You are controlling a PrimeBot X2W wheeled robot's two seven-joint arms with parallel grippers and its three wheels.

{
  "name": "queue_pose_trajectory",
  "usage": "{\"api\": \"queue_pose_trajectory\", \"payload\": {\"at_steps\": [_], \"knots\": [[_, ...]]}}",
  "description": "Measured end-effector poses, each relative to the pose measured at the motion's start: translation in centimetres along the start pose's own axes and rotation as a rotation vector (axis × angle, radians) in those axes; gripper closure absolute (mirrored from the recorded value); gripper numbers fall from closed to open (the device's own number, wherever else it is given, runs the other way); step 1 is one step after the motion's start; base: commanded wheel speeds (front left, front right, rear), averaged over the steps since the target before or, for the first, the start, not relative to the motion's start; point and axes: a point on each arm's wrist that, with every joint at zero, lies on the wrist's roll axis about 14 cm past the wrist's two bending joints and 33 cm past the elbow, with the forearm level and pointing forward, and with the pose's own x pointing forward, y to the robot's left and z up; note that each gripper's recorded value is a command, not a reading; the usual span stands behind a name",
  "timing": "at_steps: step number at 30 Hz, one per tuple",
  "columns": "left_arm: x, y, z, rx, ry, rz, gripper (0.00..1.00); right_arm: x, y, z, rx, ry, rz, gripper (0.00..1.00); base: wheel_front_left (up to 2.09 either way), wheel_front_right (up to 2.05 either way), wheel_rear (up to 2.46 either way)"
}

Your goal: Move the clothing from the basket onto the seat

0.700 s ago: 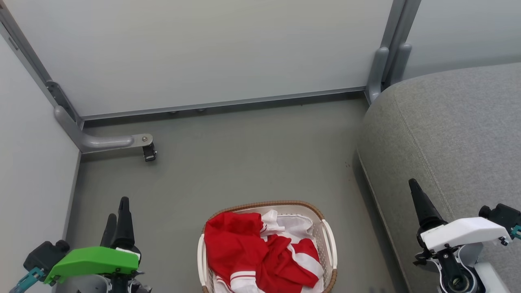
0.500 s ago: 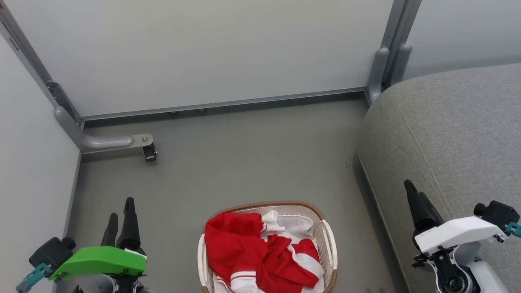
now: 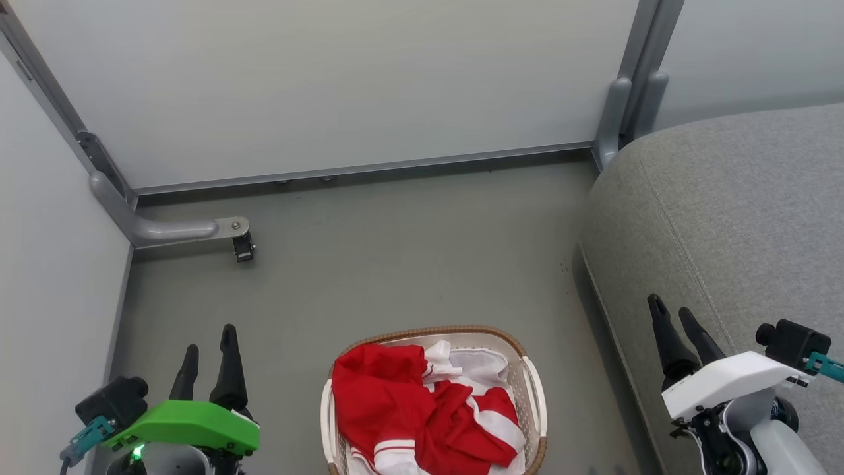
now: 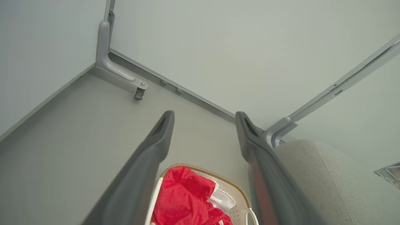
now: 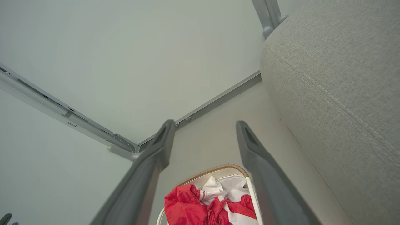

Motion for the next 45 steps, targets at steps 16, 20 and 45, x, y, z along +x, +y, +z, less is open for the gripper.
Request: {"api": "queue_pose_trajectory", "payload": {"at_steps": [16,20,45], "knots": [[0.0,-0.4,0.3,0.225,-0.028,-0.005,0.0,0.4,0.7,0.0,-0.205,-0.006,0.043,0.0,0.0,0.0,0.0],[-0.1,-0.5,0.5,0.273,-0.037,-0.006,0.0,0.5,1.0,0.0,-0.25,-0.01,0.055,0.0,0.0,0.0,0.0],[-0.3,-0.6,1.4,0.452,-0.101,-0.006,0.0,0.8,1.4,0.0,-0.467,-0.024,0.091,0.0,0.0,0.0,0.0]]}}
